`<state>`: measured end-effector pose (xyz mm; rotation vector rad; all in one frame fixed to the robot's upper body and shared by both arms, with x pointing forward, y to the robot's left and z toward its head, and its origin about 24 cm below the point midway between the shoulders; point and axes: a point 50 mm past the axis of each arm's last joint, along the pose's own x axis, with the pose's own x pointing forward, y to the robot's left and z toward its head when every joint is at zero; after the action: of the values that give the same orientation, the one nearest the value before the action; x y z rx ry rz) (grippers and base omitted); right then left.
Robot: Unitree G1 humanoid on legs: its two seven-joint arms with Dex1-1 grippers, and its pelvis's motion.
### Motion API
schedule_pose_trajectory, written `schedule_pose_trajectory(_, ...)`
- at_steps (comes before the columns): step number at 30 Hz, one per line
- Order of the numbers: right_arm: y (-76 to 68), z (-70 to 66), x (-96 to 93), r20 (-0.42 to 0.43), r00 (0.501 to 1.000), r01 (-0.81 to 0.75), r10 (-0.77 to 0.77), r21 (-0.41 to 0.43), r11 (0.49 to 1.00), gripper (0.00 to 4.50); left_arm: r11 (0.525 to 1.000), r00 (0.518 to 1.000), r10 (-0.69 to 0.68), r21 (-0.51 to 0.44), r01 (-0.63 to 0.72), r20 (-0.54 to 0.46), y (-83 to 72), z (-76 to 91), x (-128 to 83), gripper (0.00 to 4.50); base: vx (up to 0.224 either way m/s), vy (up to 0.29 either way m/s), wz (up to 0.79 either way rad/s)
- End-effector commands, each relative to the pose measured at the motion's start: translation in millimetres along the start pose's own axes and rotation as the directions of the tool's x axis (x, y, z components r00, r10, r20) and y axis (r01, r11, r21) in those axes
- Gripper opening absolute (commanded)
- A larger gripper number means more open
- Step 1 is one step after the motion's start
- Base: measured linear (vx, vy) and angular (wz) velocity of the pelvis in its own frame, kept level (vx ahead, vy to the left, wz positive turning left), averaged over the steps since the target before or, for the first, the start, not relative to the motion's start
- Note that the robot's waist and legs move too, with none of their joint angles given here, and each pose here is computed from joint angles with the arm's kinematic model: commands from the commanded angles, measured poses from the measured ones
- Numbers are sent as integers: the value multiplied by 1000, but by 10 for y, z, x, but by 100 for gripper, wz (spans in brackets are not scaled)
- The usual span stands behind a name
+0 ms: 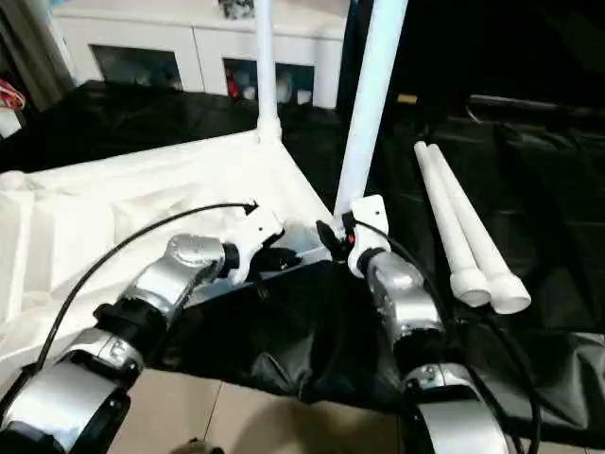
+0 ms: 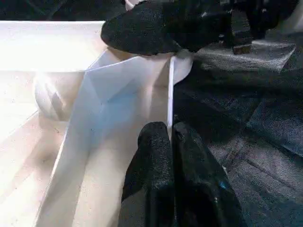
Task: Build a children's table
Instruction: Rotate leg to tighten
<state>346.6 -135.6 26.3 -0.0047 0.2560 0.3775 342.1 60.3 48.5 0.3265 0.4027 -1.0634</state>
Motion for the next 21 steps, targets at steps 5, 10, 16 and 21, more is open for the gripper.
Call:
schedule_pose_trajectory(5, 268, -144, 18, -62, 977, -204, 204, -7, 979, 383, 993, 992, -87, 86, 79, 93, -96, 143, 24, 0, 0, 0, 0)
schedule_pose_trajectory(10, 208, -64, -101, -51, 920, -391, 388, -94, 916, 383, 966, 967, -238, 121, 227, 90, -151, 63, -110, 0, 0, 0, 0)
schedule_pose_trajectory(16, 133, -42, -303, -97, 810, -586, 579, -171, 792, 383, 933, 937, -343, 142, 331, 64, -142, -11, -253, 0, 0, 0, 0)
schedule_pose_trajectory(21, 98, -21, -489, -151, 681, -732, 716, -168, 660, 383, 909, 915, -401, 141, 393, 36, -82, -55, -389, 0, 0, 0, 0)
